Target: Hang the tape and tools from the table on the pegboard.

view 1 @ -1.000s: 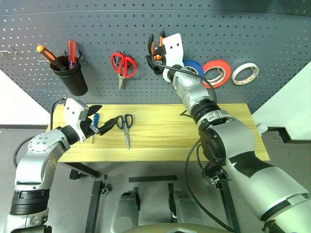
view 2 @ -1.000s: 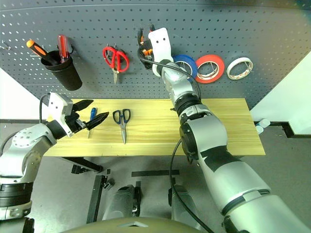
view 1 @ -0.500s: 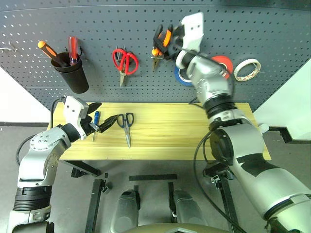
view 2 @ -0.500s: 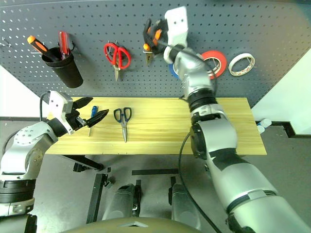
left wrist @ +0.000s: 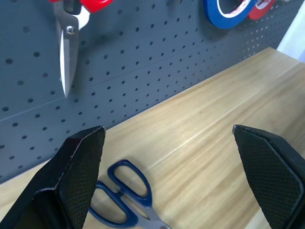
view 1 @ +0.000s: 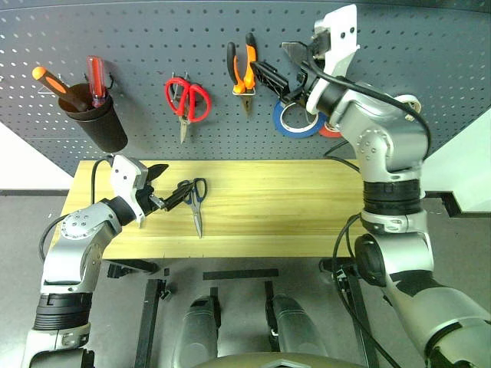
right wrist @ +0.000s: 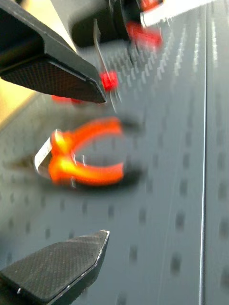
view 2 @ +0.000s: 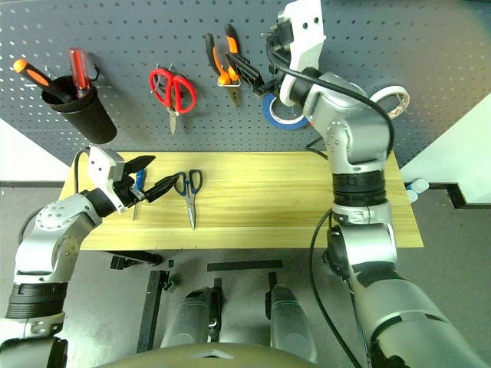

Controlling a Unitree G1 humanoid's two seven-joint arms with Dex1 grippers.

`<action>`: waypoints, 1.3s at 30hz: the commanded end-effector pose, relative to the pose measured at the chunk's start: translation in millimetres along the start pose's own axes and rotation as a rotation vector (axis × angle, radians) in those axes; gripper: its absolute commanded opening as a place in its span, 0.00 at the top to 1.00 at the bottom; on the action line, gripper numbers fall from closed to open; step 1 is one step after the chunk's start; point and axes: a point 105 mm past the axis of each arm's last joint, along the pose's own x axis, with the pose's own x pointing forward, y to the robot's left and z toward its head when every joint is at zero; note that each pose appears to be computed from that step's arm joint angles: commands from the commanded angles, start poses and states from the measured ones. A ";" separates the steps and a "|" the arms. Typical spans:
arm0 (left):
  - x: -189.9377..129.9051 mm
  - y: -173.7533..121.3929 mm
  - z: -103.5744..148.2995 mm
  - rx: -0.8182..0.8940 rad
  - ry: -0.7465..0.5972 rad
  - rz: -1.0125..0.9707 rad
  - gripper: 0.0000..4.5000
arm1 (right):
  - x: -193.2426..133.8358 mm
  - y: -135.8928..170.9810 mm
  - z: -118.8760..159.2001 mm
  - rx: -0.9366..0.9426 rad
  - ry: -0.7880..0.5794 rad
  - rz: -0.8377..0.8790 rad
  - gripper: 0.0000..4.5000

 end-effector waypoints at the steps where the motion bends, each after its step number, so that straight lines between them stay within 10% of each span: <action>1: -0.8 -6.5 7.2 0.022 -0.033 -0.019 0.00 | -9.0 19.7 15.6 0.005 -0.030 0.118 0.00; 13: 21.5 3.8 -2.9 0.025 0.012 0.047 0.00 | -40.7 42.8 -57.6 0.105 0.260 0.320 0.00; 28: 40.7 -16.1 -39.9 -0.127 0.212 0.270 0.00 | -70.2 15.3 -155.9 0.201 0.514 0.185 0.00; 39: 81.9 -12.5 -60.1 -0.285 0.383 0.536 0.00 | -69.2 1.6 -175.5 0.166 0.590 0.261 0.00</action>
